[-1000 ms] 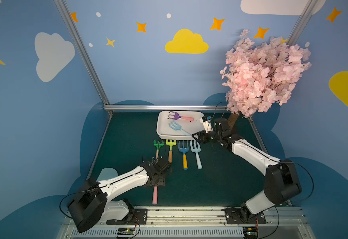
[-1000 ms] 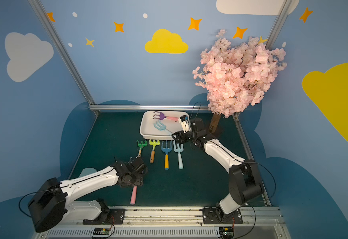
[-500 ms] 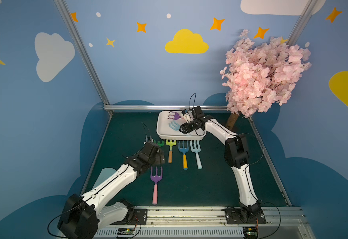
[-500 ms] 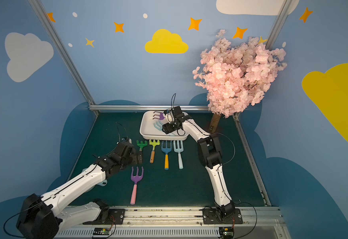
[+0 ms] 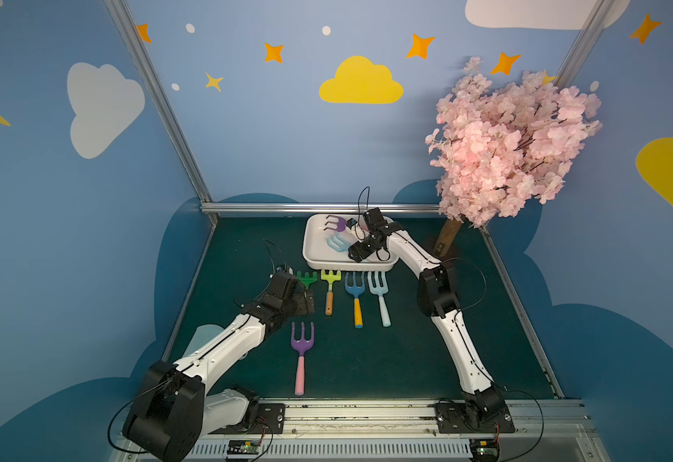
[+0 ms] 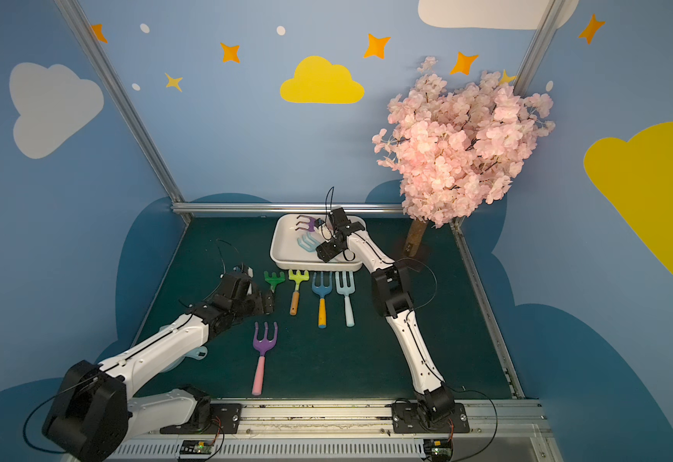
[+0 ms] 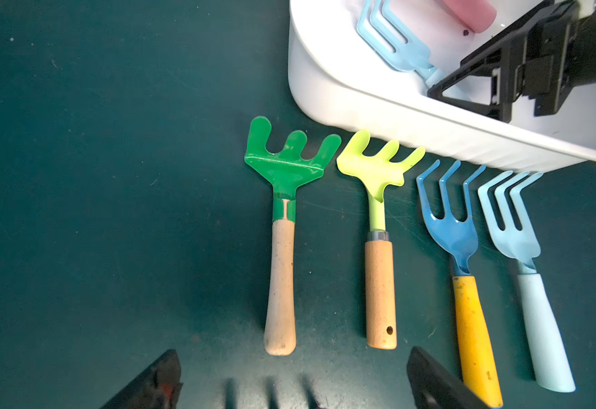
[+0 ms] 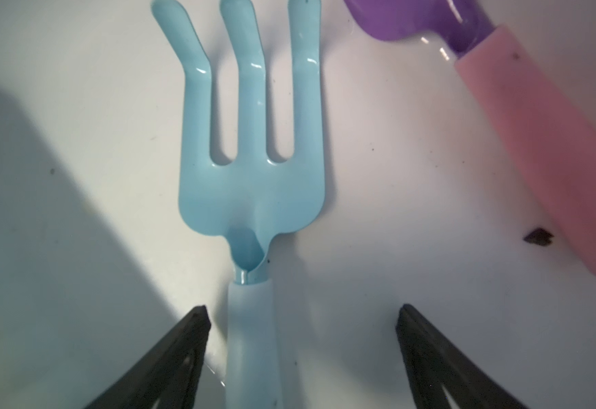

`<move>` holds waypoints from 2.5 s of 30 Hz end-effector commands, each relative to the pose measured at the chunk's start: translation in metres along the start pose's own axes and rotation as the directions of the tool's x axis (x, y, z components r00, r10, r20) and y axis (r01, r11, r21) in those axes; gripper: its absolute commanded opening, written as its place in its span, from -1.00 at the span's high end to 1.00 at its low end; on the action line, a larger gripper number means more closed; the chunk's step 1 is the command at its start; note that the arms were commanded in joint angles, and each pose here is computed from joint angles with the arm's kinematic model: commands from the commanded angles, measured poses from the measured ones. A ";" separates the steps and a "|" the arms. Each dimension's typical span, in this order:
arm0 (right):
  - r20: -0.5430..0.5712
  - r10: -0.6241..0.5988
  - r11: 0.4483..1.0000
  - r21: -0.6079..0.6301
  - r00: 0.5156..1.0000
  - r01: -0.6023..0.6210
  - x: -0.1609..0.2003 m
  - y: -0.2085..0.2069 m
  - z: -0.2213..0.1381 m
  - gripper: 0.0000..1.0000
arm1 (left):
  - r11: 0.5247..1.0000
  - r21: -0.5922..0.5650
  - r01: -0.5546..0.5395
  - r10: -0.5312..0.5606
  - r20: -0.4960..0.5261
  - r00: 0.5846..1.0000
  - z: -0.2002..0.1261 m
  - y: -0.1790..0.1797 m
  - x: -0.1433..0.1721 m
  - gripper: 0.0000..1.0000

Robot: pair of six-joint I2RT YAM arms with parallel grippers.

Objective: Take the hand rake out of the storage box
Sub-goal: Pick up the rake from the storage box, then place the rake at the center of the board.

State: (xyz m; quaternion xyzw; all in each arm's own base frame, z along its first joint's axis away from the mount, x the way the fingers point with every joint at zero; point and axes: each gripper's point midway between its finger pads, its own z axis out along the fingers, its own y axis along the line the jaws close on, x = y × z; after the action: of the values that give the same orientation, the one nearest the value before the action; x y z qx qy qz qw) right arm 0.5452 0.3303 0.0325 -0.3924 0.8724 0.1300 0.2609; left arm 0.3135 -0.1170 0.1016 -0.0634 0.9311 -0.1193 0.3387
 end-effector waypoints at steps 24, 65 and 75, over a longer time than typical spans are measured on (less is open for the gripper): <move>0.008 -0.024 0.996 -0.085 1.000 0.025 -0.004 0.009 -0.030 0.99 | 0.999 -0.010 0.053 -0.053 0.028 0.998 0.001 0.008 -0.004 -1.00; 0.225 0.525 0.777 0.267 0.821 -0.570 0.157 0.036 -0.218 1.00 | 0.979 0.205 0.003 -0.002 -0.002 1.000 -0.029 -0.034 -0.004 -1.00; -0.031 0.641 0.732 0.327 0.767 -0.598 0.230 0.052 -0.164 1.00 | 0.961 0.238 -0.140 0.153 -0.034 0.988 -0.028 -0.096 0.001 -1.00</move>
State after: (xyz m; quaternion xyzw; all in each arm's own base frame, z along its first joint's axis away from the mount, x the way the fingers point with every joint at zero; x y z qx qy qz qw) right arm 0.3159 0.1466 0.0402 -0.0478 0.9769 0.0455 0.2031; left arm 0.2974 -0.1963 0.1467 0.0354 0.9177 -0.2162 0.3314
